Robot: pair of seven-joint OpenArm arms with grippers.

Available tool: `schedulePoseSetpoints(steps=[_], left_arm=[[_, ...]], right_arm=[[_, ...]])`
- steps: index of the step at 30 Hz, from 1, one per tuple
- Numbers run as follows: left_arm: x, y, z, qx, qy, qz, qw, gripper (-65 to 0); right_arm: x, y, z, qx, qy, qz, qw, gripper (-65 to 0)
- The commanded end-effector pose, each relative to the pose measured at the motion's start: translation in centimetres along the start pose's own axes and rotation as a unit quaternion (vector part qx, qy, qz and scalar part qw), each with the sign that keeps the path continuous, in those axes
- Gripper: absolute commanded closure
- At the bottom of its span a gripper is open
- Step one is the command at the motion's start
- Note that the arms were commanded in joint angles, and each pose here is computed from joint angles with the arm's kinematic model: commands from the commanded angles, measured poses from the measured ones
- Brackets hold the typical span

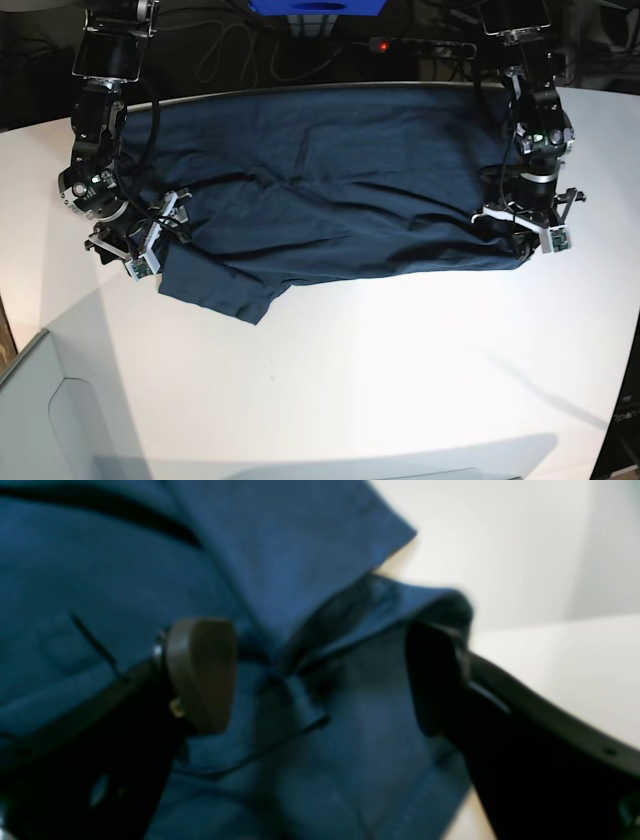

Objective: Fold the T-shirt properly
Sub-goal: 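Lift the strip with both grippers and pull it back toward the robot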

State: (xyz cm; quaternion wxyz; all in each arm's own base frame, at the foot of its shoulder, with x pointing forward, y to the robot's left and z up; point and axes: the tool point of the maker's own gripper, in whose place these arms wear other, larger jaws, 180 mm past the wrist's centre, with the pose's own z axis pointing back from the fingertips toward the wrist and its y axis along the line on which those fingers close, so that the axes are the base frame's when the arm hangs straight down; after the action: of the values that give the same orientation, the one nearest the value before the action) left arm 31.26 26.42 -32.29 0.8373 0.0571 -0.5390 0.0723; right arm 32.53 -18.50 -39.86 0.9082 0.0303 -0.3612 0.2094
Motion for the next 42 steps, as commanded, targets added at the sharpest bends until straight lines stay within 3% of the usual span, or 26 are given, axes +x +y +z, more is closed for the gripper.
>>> schedulePoseSetpoints(steps=[1, 12, 21, 25, 26, 35, 42], left_arm=[[1.7, 0.1, 0.0, 0.001, -0.027, -0.001, 1.0, 0.0], [-0.2, 0.5, -0.6, 0.004, -0.002, 0.002, 1.0, 0.0], [0.0, 0.7, -0.6, 0.005, -0.004, 0.0, 1.0, 0.0], [-0.1, 0.7, -0.6, 0.005, -0.003, 0.0, 1.0, 0.0], [-0.1, 0.7, -0.6, 0.005, -0.003, 0.0, 1.0, 0.0], [0.8, 0.5, -1.3, 0.004, -0.012, 0.004, 1.0, 0.0], [2.3, 0.1, -1.7, 0.002, -0.03, 0.009, 1.0, 0.0]], right_arm=[[1.9, -0.9, -0.1, -0.005, -0.024, 0.002, 0.9997, -51.0], [5.2, -2.7, -0.7, -0.013, -0.048, 0.0, 0.9987, -47.8], [4.9, -3.1, -2.3, 0.0, -0.039, -0.022, 0.999, -26.2], [5.4, -3.2, -2.2, -0.002, -0.056, -0.021, 0.9982, -2.6], [5.5, -3.2, -2.2, -0.002, -0.058, -0.021, 0.9981, 0.0], [8.4, -5.6, 1.4, -0.049, -0.101, 0.029, 0.9932, -0.5], [10.6, -4.9, 4.4, -0.07, -0.14, 0.068, 0.9854, -0.5]])
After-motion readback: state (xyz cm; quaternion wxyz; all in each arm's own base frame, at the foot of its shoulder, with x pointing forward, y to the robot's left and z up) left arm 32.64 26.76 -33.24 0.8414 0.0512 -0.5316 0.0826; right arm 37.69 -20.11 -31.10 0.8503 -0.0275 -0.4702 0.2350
